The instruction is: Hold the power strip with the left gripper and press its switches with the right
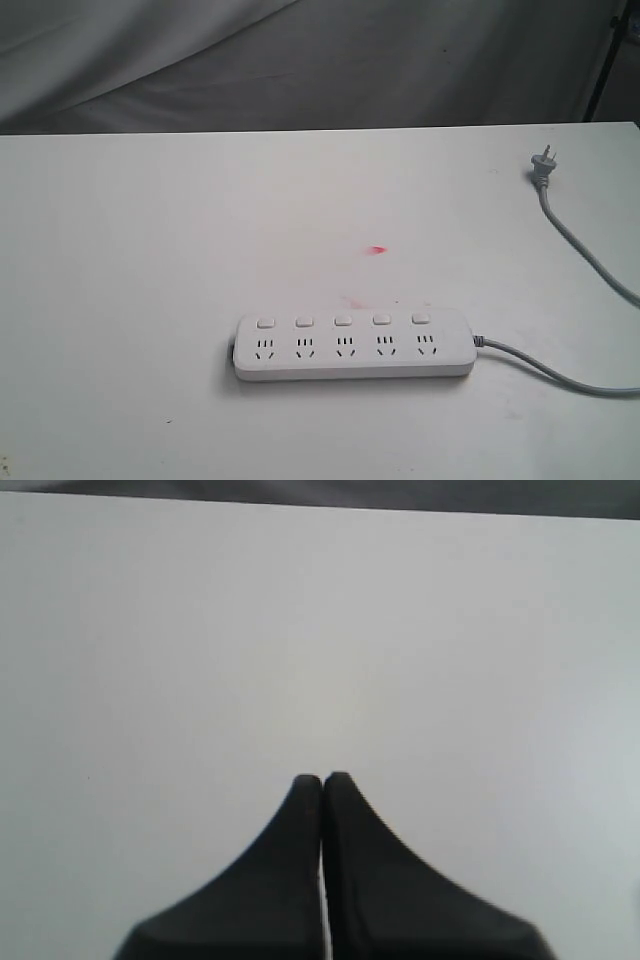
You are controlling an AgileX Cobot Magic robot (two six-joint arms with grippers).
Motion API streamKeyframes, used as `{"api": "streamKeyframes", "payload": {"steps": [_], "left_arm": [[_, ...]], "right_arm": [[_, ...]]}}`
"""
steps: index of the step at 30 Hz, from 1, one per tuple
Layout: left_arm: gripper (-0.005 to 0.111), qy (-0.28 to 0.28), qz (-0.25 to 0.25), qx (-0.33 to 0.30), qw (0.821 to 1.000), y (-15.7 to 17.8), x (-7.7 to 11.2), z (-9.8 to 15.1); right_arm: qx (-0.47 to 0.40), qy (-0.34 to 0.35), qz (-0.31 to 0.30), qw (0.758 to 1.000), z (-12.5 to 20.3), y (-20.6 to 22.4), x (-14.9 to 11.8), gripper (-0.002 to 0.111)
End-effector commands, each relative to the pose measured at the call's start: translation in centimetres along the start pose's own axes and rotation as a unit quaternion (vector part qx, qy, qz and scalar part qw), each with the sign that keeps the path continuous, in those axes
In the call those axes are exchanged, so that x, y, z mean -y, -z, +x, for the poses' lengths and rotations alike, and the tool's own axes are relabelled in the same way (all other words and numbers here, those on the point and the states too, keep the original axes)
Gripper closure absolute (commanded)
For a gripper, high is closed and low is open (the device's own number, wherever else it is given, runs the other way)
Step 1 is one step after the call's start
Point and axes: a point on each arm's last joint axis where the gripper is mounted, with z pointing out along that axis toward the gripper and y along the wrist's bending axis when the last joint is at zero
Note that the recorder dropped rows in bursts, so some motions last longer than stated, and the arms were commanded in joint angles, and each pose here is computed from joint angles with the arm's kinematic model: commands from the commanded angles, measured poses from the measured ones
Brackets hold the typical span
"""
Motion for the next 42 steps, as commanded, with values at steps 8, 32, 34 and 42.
{"api": "streamKeyframes", "payload": {"steps": [8, 32, 34, 42], "left_arm": [[0.107, 0.004, 0.002, -0.015, 1.0, -1.03, -0.07, -0.15], [0.107, 0.002, -0.001, -0.016, 1.0, -1.03, -0.11, -0.14], [0.107, 0.002, -0.001, -0.016, 1.0, -1.03, -0.11, -0.14], [0.107, 0.0, -0.002, -0.016, 1.0, -1.03, -0.14, -0.14]], "right_arm": [[0.002, 0.004, 0.0, 1.0, 0.05, 0.01, 0.01, 0.108], [0.002, 0.004, 0.0, 1.0, 0.05, 0.01, 0.01, 0.108], [0.002, 0.004, 0.0, 1.0, 0.05, 0.01, 0.01, 0.108], [0.002, 0.004, 0.0, 1.0, 0.05, 0.01, 0.01, 0.108]]}}
